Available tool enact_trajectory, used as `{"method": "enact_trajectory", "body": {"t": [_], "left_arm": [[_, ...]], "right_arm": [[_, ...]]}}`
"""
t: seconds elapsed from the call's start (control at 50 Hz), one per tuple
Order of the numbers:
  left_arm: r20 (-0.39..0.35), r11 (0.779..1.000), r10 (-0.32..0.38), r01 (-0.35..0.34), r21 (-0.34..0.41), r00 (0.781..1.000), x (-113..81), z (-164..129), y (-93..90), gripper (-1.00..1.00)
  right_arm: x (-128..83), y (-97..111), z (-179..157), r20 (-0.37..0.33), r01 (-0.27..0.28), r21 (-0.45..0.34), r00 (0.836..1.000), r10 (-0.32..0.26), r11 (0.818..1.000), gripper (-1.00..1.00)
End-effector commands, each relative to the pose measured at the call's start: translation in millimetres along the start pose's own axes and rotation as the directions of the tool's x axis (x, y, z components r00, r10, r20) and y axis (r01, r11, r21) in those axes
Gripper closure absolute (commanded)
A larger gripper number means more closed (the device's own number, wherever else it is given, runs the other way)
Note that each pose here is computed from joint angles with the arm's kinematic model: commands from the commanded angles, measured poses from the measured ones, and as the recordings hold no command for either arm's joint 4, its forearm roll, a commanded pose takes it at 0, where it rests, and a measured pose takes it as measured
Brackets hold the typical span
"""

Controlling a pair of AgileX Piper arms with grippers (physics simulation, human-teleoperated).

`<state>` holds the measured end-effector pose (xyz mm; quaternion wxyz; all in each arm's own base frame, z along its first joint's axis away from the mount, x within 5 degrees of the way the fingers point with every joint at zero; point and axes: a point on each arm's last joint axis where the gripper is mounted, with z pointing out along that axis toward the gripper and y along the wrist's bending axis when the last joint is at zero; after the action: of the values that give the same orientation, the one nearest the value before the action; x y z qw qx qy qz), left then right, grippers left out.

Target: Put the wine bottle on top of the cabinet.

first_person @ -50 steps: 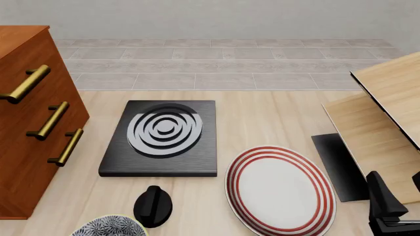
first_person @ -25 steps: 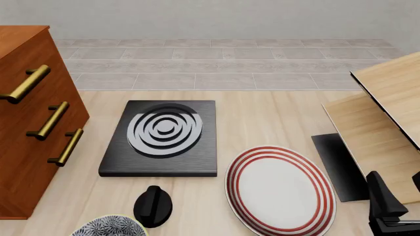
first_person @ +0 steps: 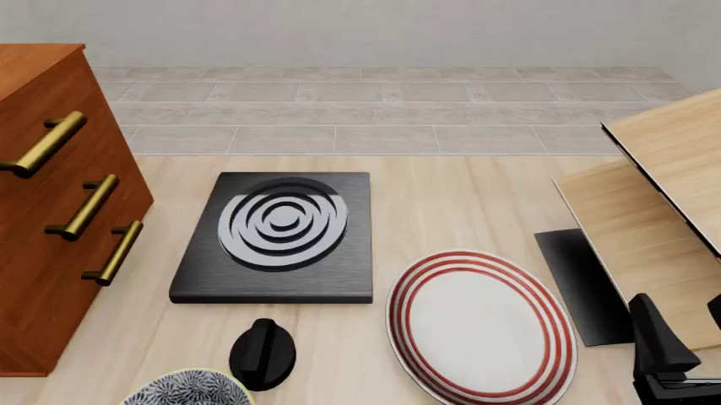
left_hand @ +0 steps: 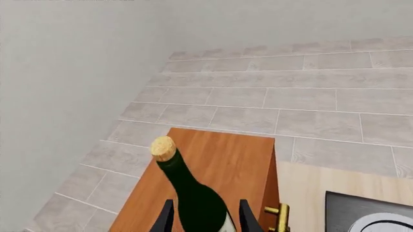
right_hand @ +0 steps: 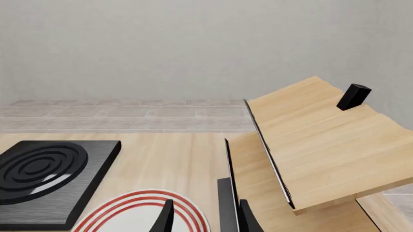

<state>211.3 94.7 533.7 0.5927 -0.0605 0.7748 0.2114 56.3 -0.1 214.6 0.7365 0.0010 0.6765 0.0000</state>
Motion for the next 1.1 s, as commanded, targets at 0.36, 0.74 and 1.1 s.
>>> {"method": "enact_trajectory", "body": {"t": [0.36,0.74,1.1], "left_arm": [[0.039,1.0,0.003,-0.004,0.018,0.999,-4.6,-30.3,-4.8,-1.0],[0.097,0.998,-0.04,0.036,0.042,0.994,11.3,-85.5,-12.7,-1.0],[0.151,0.993,-0.071,0.056,0.1,0.986,31.3,-146.6,-19.5,-1.0]], "right_arm": [[0.0,0.0,0.0,0.0,0.0,0.0,1.0,0.0,1.0,-1.0],[0.0,0.0,0.0,0.0,0.0,0.0,1.0,0.0,1.0,-1.0],[0.0,0.0,0.0,0.0,0.0,0.0,1.0,0.0,1.0,-1.0]]}}
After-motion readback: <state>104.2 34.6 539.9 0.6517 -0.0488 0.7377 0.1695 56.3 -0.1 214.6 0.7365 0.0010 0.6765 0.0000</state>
